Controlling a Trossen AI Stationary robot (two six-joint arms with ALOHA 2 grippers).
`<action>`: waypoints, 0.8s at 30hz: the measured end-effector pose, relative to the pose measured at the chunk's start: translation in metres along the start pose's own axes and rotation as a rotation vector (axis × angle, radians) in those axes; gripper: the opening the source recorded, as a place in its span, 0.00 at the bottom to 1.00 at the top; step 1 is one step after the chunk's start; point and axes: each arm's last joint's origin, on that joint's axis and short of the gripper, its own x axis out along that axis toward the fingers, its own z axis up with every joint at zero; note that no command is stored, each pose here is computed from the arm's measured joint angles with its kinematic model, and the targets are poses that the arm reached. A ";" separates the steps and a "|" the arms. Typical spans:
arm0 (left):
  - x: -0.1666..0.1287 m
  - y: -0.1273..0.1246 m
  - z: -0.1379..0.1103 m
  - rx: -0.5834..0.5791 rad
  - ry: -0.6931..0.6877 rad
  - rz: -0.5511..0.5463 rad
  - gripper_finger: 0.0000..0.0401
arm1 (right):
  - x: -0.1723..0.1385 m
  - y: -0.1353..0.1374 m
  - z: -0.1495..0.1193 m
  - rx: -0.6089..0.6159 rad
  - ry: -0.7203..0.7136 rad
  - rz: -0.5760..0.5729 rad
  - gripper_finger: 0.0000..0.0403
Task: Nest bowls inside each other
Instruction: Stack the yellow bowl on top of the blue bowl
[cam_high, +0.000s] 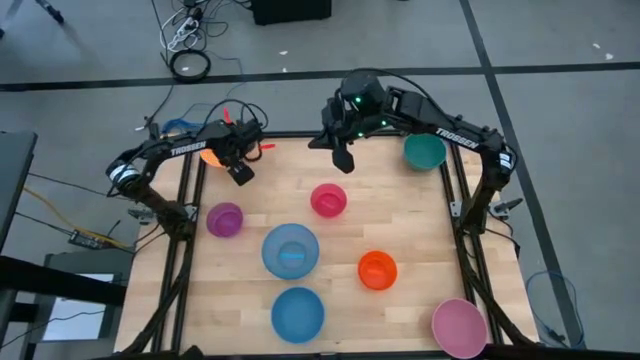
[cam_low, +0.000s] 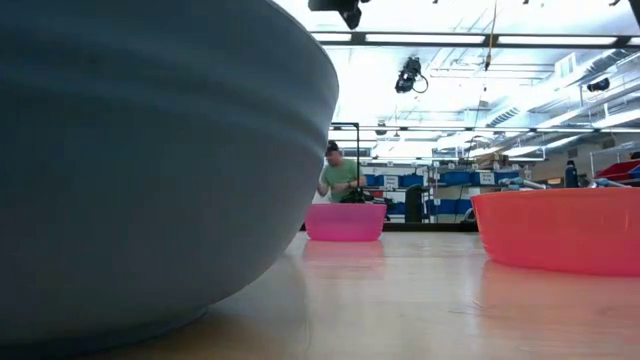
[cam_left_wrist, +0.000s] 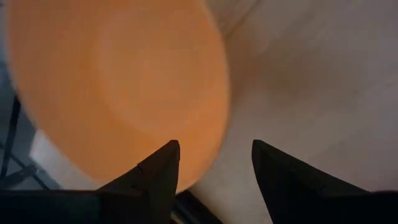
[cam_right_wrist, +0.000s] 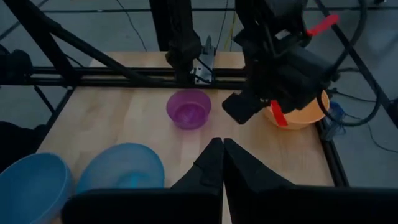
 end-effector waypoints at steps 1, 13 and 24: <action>0.003 -0.001 0.002 0.007 0.002 -0.012 0.52 | 0.000 0.000 0.000 0.000 -0.001 0.000 0.00; 0.040 -0.012 0.020 0.049 0.072 -0.042 0.49 | 0.000 0.000 0.000 0.001 -0.001 0.000 0.00; 0.029 -0.014 0.021 0.048 0.036 -0.131 0.03 | -0.001 -0.002 0.000 -0.010 0.009 -0.049 0.00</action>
